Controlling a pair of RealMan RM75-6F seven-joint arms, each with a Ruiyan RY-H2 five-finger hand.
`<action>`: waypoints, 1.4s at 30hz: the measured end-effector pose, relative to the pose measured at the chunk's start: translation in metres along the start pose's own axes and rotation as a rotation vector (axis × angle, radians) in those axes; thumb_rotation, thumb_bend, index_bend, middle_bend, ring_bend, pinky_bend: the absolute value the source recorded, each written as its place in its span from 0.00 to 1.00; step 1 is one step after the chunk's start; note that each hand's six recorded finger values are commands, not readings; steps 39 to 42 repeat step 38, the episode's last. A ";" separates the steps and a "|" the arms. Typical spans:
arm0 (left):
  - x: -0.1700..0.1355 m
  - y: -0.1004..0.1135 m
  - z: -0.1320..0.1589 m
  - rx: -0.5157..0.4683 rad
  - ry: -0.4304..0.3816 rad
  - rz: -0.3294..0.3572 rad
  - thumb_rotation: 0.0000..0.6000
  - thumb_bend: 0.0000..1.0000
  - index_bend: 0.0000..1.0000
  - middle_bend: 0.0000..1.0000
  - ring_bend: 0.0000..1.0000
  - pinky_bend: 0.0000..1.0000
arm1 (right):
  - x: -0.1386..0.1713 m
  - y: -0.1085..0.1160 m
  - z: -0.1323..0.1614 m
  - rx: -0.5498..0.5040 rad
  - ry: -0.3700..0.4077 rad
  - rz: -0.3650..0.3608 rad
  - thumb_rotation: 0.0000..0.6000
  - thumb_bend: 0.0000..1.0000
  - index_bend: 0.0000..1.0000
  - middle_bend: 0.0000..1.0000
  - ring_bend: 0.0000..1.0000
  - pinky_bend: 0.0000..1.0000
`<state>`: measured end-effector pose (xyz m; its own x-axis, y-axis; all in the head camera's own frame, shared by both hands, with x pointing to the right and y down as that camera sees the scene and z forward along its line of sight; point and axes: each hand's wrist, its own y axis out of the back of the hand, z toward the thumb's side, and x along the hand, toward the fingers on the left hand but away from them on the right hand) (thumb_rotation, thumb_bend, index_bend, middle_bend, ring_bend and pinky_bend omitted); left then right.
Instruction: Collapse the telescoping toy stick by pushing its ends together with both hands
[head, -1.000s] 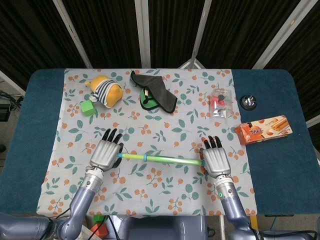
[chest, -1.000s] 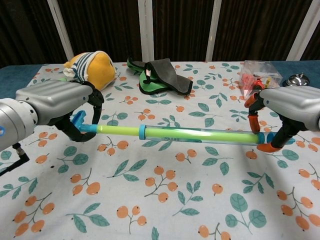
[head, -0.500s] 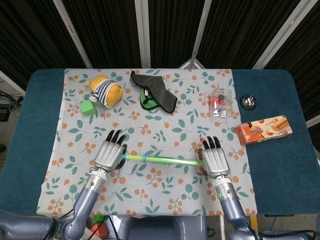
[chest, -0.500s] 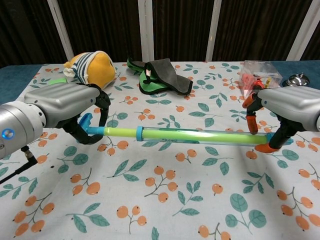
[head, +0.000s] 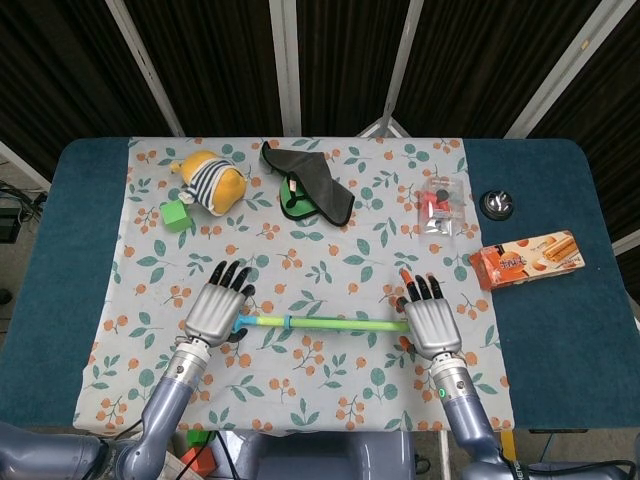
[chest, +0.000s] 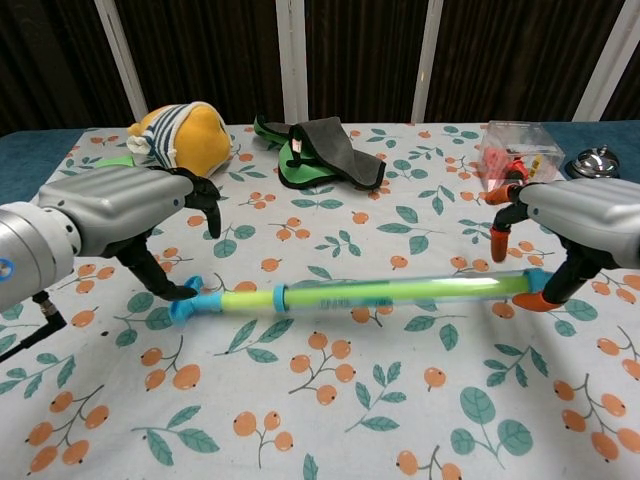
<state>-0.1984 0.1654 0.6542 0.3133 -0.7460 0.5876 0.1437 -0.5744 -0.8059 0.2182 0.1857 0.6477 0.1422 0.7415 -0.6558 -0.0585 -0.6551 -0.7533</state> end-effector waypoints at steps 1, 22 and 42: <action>-0.001 0.001 -0.002 0.001 0.002 0.000 1.00 0.23 0.25 0.05 0.00 0.00 | 0.000 0.000 -0.001 -0.002 -0.002 0.004 1.00 0.31 0.00 0.00 0.00 0.00; -0.087 0.025 -0.099 -0.140 0.073 0.116 1.00 0.21 0.18 0.04 0.00 0.00 | 0.047 0.017 -0.088 -0.022 -0.094 -0.076 1.00 0.31 0.00 0.00 0.00 0.00; -0.213 0.015 -0.216 -0.143 0.265 0.293 1.00 0.20 0.00 0.00 0.00 0.00 | 0.159 0.035 -0.199 -0.016 -0.133 -0.362 1.00 0.31 0.00 0.00 0.00 0.00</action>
